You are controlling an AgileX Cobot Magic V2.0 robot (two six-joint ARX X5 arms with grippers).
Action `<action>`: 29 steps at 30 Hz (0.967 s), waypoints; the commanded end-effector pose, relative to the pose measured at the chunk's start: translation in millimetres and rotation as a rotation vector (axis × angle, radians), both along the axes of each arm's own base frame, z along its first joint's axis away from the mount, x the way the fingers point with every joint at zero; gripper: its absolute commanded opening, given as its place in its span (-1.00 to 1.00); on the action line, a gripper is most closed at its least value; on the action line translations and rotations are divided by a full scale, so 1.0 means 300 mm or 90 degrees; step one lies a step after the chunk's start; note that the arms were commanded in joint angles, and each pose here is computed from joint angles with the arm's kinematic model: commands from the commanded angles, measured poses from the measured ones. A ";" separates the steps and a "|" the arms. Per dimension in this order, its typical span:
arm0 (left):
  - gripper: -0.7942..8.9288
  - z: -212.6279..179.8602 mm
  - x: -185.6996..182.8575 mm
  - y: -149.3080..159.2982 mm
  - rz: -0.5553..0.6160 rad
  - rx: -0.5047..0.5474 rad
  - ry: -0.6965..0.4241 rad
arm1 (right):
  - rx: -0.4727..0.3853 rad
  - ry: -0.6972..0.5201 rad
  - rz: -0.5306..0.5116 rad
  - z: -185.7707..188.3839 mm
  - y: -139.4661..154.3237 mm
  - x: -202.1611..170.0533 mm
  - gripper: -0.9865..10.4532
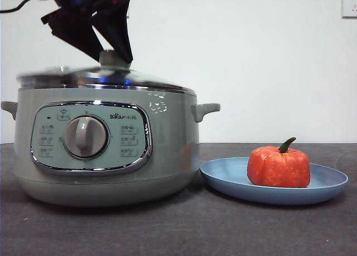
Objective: Take the pumpkin out from the steamer,put the pumpkin in the blue plate,close the lid
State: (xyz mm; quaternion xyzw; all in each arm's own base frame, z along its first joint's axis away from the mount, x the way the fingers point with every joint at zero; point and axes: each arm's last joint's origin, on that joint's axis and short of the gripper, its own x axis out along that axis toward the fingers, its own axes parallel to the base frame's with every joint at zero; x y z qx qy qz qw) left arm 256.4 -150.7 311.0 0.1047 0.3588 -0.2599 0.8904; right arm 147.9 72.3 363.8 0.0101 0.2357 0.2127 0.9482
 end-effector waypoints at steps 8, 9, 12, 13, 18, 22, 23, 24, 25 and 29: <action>-0.62 -0.069 -0.013 0.004 0.009 0.010 0.048 | 0.002 0.009 -0.002 -0.010 0.000 -0.001 0.16; -0.44 -0.068 -0.013 0.004 0.012 0.008 0.049 | 0.002 0.010 -0.002 -0.010 0.000 -0.002 0.16; 0.08 -0.068 -0.013 0.004 0.023 -0.001 0.054 | 0.002 0.010 -0.001 -0.010 0.000 -0.002 0.16; 0.08 -0.068 -0.013 0.004 0.022 -0.001 0.054 | 0.002 0.010 -0.001 -0.010 0.000 -0.002 0.16; 0.08 -0.055 -0.011 0.003 0.023 -0.011 0.035 | -0.001 0.015 -0.001 -0.013 0.000 -0.003 0.16; 0.08 -0.015 -0.033 0.016 0.023 -0.028 0.008 | -0.004 0.022 -0.001 -0.016 -0.002 -0.005 0.16; 0.08 -0.001 -0.044 0.023 0.023 -0.032 0.000 | -0.004 0.022 -0.001 -0.016 -0.002 -0.005 0.16; 0.08 0.013 -0.054 0.029 0.023 -0.037 -0.007 | -0.004 0.021 -0.001 -0.015 -0.002 -0.006 0.16; 0.08 0.031 -0.069 0.038 0.024 -0.043 -0.015 | -0.003 0.020 -0.001 -0.015 -0.003 -0.008 0.16; 0.07 0.111 -0.143 0.081 0.030 -0.080 -0.056 | -0.001 0.015 -0.001 -0.010 -0.006 -0.014 0.16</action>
